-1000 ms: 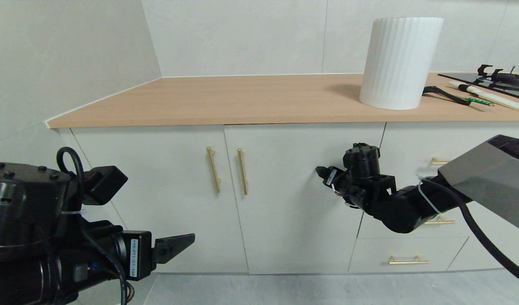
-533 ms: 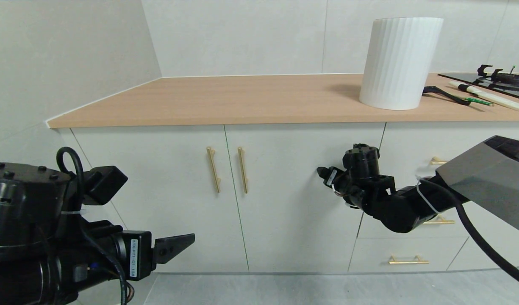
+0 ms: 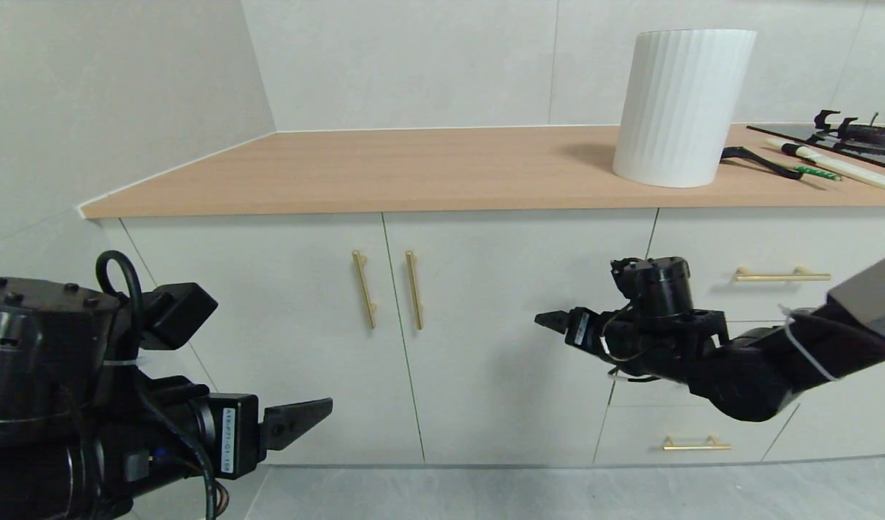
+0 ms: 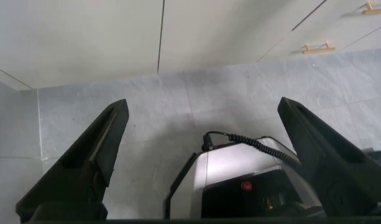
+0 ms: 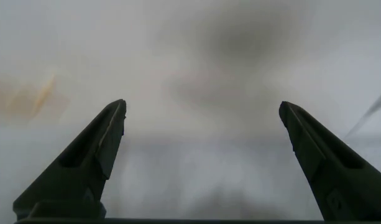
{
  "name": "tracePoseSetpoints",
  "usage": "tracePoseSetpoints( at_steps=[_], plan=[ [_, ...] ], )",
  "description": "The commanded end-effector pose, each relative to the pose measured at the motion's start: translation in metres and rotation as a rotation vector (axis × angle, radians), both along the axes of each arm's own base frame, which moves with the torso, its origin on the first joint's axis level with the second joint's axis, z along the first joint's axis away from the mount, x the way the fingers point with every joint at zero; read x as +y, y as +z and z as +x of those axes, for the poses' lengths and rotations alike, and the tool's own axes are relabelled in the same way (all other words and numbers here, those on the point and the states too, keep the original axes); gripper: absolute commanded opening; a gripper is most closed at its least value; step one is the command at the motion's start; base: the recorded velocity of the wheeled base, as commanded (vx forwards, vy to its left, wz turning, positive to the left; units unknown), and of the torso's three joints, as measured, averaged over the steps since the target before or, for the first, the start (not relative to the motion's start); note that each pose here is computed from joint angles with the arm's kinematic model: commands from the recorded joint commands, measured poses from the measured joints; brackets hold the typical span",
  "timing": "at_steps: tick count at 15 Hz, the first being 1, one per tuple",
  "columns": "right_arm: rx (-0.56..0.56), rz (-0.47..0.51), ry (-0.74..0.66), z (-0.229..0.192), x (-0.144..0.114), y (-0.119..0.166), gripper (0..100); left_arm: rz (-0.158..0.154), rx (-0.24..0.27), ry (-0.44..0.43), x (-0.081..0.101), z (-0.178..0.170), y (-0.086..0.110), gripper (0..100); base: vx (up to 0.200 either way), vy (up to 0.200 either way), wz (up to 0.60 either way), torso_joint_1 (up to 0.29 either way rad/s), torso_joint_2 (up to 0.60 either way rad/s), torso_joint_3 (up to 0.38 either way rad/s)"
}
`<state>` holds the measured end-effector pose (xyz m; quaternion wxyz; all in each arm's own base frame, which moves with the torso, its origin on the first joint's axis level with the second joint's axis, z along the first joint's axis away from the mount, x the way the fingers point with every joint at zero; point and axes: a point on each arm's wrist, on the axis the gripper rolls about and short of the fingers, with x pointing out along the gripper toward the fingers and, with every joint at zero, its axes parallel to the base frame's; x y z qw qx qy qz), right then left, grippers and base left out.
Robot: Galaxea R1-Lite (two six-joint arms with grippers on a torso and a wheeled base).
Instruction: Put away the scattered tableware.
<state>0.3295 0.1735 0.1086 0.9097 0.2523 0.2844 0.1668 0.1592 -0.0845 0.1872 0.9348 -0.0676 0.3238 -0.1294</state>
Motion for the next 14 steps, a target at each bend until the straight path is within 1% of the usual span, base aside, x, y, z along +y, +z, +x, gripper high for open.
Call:
tracePoseSetpoints(
  at_steps=[1,2,4,5,6,7,8,10,11,12,13,14],
  plan=[
    [-0.052,0.05,0.068,-0.03,-0.018,0.036,100,-0.003,-0.007,0.002,0.0,-0.001,0.001,100,0.0,0.0,0.0,0.0,0.0,0.0],
    [-0.068,0.047,0.064,-0.033,-0.022,0.042,100,-0.005,-0.011,0.003,0.001,-0.001,0.002,100,0.0,0.0,0.0,0.0,0.0,0.0],
    [-0.116,0.055,0.045,-0.044,-0.029,0.058,100,-0.009,-0.049,0.021,0.003,-0.005,0.009,100,0.0,0.0,0.0,0.0,0.0,0.0],
    [-0.209,0.015,0.017,-0.067,-0.041,0.081,100,-0.026,-0.151,0.039,0.01,-0.014,0.029,100,0.0,0.0,0.0,0.0,0.0,0.0],
    [-0.249,-0.058,-0.006,-0.085,-0.052,0.09,100,-0.04,-0.21,0.052,0.018,-0.023,0.038,100,0.0,0.0,0.0,0.0,0.0,0.0],
    [-0.249,-0.058,-0.006,-0.085,-0.052,0.09,100,-0.04,-0.21,0.052,0.018,-0.023,0.038,100,0.0,0.0,0.0,0.0,0.0,0.0],
    [-0.352,-0.162,-0.133,-0.121,-0.078,0.113,100,-0.046,-0.293,0.075,0.032,-0.039,0.048,100,0.0,0.0,0.0,0.0,0.0,0.0],
    [-0.459,-0.214,-0.175,-0.166,-0.102,0.136,100,-0.055,-0.36,0.113,0.045,-0.056,0.054,100,0.0,0.0,0.0,0.0,0.0,0.0],
    [-0.54,-0.232,-0.176,-0.201,-0.118,0.15,100,-0.069,-0.403,0.132,0.053,-0.071,0.055,100,0.0,0.0,0.0,0.0,0.0,0.0],
    [-0.602,-0.246,-0.19,-0.229,-0.132,0.16,100,-0.093,-0.464,0.15,0.062,-0.09,0.056,100,0.0,0.0,0.0,0.0,0.0,0.0],
    [-0.65,-0.256,-0.215,-0.246,-0.142,0.167,100,-0.105,-0.509,0.155,0.068,-0.103,0.056,100,0.0,0.0,0.0,0.0,0.0,0.0],
    [-0.697,-0.321,-0.309,-0.272,-0.16,0.171,100,-0.104,-0.59,0.171,0.077,-0.127,0.055,100,0.0,0.0,0.0,0.0,0.0,0.0]
  ],
)
